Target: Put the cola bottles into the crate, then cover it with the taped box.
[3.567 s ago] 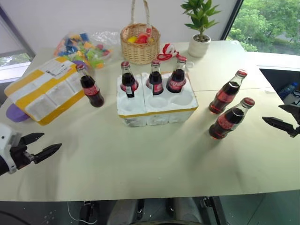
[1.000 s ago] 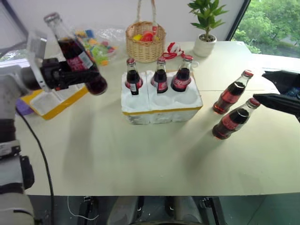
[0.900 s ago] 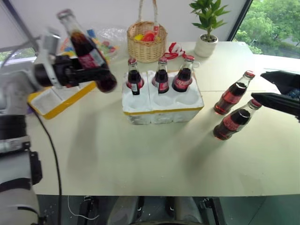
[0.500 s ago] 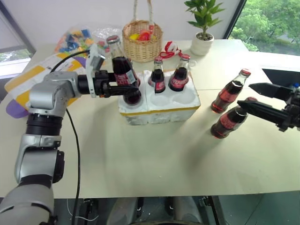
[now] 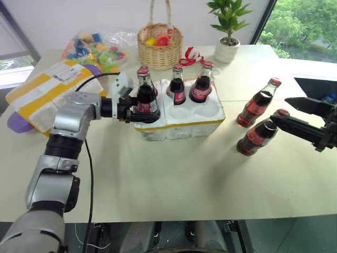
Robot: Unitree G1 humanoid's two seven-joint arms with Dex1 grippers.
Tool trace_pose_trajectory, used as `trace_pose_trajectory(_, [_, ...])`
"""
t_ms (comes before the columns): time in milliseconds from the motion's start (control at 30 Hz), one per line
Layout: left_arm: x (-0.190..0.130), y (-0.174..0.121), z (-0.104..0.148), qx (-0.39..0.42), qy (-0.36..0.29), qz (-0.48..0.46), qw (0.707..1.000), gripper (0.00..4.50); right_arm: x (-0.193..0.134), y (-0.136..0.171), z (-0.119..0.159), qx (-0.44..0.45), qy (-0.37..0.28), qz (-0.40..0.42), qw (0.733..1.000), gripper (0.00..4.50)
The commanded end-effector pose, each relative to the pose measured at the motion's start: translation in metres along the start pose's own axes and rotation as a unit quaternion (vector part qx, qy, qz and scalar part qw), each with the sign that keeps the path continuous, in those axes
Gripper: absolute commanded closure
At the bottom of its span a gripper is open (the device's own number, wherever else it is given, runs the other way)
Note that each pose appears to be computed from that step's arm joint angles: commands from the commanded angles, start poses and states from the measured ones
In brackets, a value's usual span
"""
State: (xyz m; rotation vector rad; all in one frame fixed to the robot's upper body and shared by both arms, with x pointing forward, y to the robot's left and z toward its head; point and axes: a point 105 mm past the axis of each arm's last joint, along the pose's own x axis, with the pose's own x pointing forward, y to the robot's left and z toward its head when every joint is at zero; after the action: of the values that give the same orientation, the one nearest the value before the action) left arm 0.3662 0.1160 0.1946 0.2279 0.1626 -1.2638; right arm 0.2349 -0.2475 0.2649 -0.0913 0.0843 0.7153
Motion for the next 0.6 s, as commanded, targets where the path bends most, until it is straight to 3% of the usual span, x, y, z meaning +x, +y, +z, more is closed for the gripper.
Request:
trace_pose_trajectory(33, [0.001, 0.001, 0.005, 0.025, -0.005, 0.007, 1.000, 0.05, -0.004, -0.007, 0.002, -0.028, -0.003, -0.028, 0.999, 0.00])
trace_pose_trajectory(267, [-0.019, -0.002, 0.013, 0.025, -0.014, 0.019, 0.999, 0.05, -0.009, -0.025, -0.012, -0.033, 0.015, -0.083, 0.996, 0.00])
trace_pose_trajectory(500, [-0.090, -0.027, 0.046, 0.010, -0.039, 0.025, 0.999, 0.05, -0.028, -0.022, -0.045, -0.028, 0.052, -0.132, 0.990, 0.00])
trace_pose_trajectory(600, [-0.104, -0.035, 0.049, 0.007, -0.035, 0.039, 0.999, 0.05, -0.029, -0.018, -0.055, -0.019, 0.057, -0.145, 0.988, 0.00])
